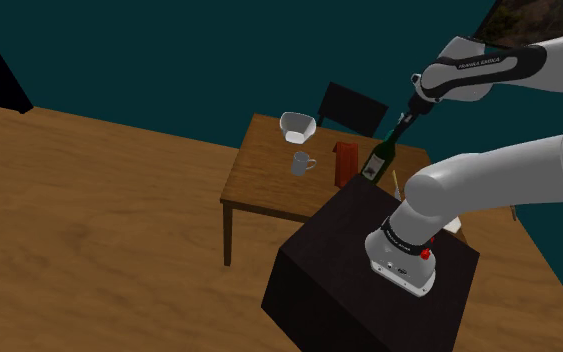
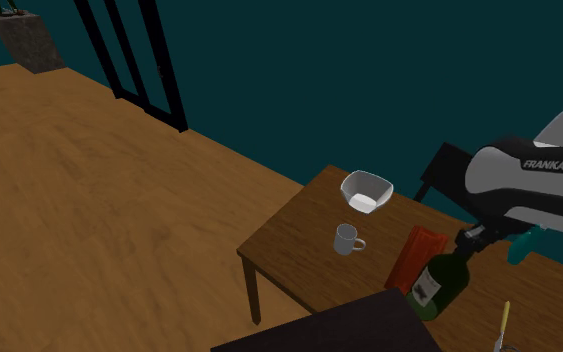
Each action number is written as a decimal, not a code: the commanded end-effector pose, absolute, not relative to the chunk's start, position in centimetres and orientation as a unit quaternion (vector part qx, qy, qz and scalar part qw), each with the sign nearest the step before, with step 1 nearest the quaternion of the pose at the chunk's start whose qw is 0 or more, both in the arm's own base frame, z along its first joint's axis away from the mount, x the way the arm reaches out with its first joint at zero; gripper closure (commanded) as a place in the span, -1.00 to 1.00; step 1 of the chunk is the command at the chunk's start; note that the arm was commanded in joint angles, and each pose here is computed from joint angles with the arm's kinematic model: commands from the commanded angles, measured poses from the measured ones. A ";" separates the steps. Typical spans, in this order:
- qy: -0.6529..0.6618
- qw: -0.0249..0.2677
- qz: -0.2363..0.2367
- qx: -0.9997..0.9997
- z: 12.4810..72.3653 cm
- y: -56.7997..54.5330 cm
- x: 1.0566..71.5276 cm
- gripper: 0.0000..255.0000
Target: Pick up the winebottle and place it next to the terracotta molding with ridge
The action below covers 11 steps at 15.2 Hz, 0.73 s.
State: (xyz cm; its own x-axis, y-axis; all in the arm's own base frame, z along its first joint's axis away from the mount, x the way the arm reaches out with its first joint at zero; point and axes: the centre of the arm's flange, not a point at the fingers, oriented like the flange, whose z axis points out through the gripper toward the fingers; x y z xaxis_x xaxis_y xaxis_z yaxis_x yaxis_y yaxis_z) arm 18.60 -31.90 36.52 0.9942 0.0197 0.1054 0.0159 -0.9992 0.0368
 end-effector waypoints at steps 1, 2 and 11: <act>0.009 0.018 0.053 0.998 35.3 -32.0 18.7 1.00; 0.009 0.018 0.053 0.998 34.8 -32.0 18.7 1.00; 0.009 0.018 0.053 0.998 30.0 -32.0 18.7 1.00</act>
